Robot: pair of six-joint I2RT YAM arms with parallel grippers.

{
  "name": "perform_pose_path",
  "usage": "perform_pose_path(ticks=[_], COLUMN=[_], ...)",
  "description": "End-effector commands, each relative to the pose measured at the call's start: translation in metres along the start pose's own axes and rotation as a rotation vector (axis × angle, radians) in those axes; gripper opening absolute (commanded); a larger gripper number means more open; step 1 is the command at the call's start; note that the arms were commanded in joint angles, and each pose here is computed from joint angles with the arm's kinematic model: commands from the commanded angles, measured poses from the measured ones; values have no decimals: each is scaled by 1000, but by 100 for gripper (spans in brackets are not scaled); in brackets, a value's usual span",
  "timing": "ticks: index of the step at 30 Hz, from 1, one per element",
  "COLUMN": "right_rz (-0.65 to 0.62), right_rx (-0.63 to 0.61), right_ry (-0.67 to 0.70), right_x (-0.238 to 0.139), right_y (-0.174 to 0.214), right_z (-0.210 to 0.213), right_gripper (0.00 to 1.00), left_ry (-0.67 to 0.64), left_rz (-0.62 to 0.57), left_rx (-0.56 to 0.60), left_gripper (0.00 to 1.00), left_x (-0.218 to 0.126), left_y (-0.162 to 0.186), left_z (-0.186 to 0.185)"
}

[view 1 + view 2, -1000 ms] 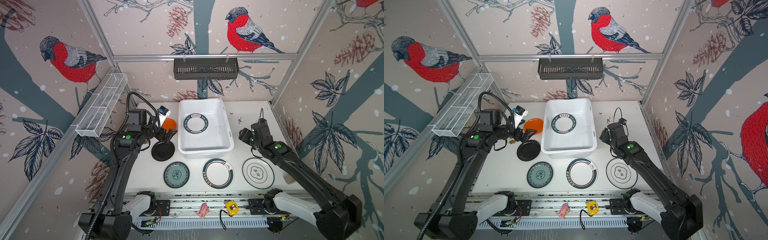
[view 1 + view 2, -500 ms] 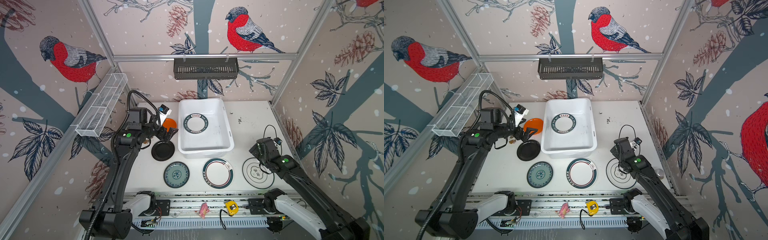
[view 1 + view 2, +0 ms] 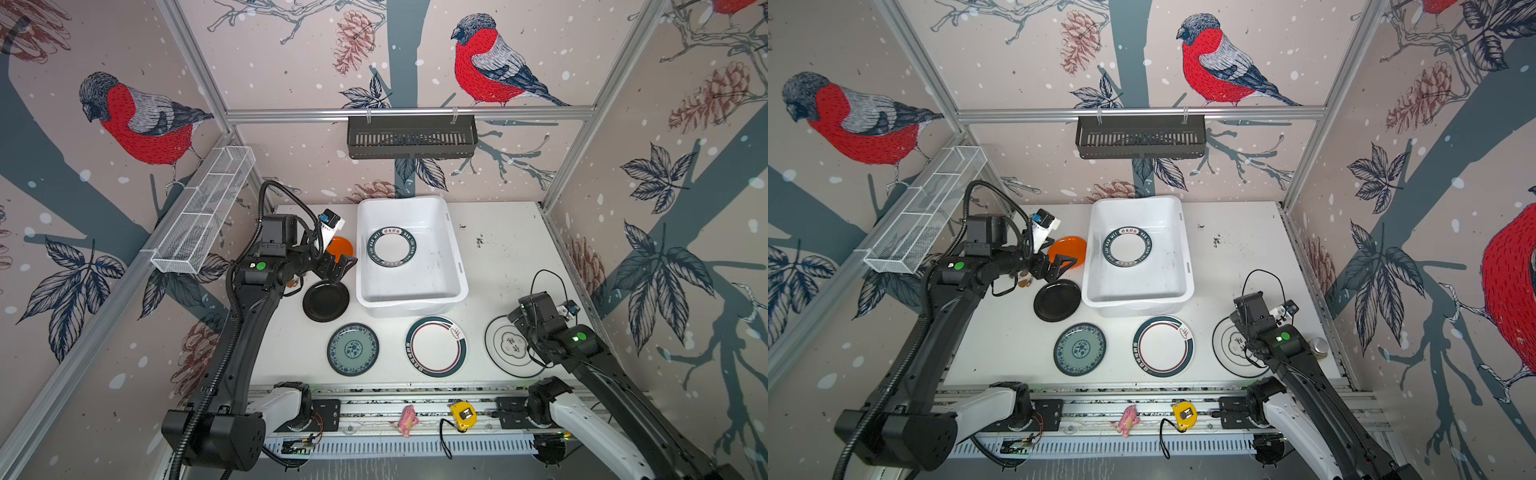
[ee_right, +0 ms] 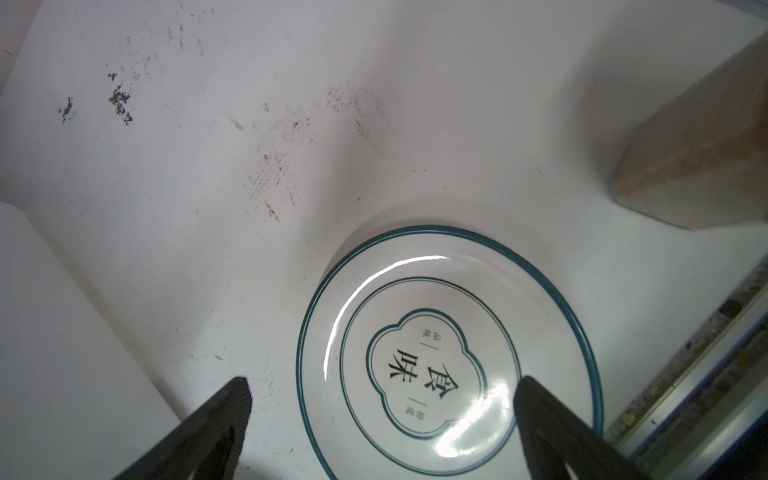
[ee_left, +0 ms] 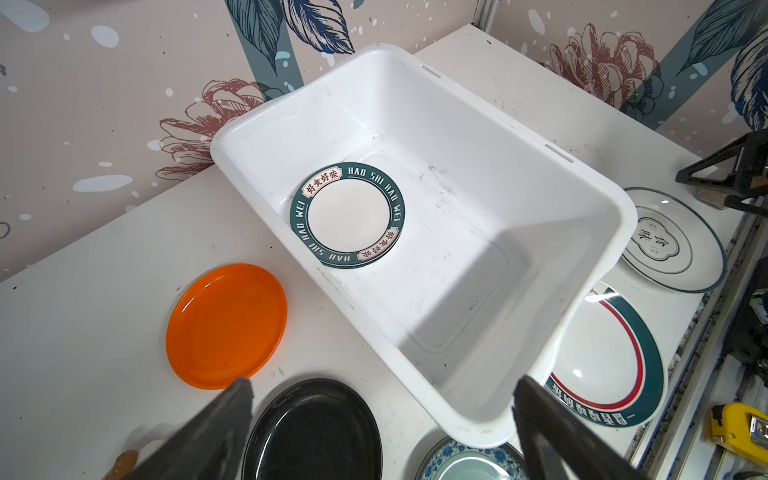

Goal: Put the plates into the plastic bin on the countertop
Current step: 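Lower the open right gripper over the white emblem plate nearest the robot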

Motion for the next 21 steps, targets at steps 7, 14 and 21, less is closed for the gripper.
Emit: perform_pose_path(ticks=[7,14,21], right_rz=[85,124,121], right_rx=[70,120,109], right_ry=[76,89,184], right_x=[3,8,9], right_y=[17,27,26], right_z=[-21,-27,-35], right_gripper=[100,100,99], left_ry=[13,22,31], left_rz=[-17,-13,-7], left_rx=[22,35,23], left_gripper=[97,97,97], left_x=[-4,-5,0], left_y=[-6,-7,-5], left_z=[-4,-5,-5])
Point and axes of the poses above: each gripper's point midway between its finger pads, its own x axis out along the fingers, its own z axis along the line the jaws close on, y = z × x, the point moved 3 cm from there along -x, back along the fingers, and after that the axes turned 2 degrees about -x, right-handed, at the moved point
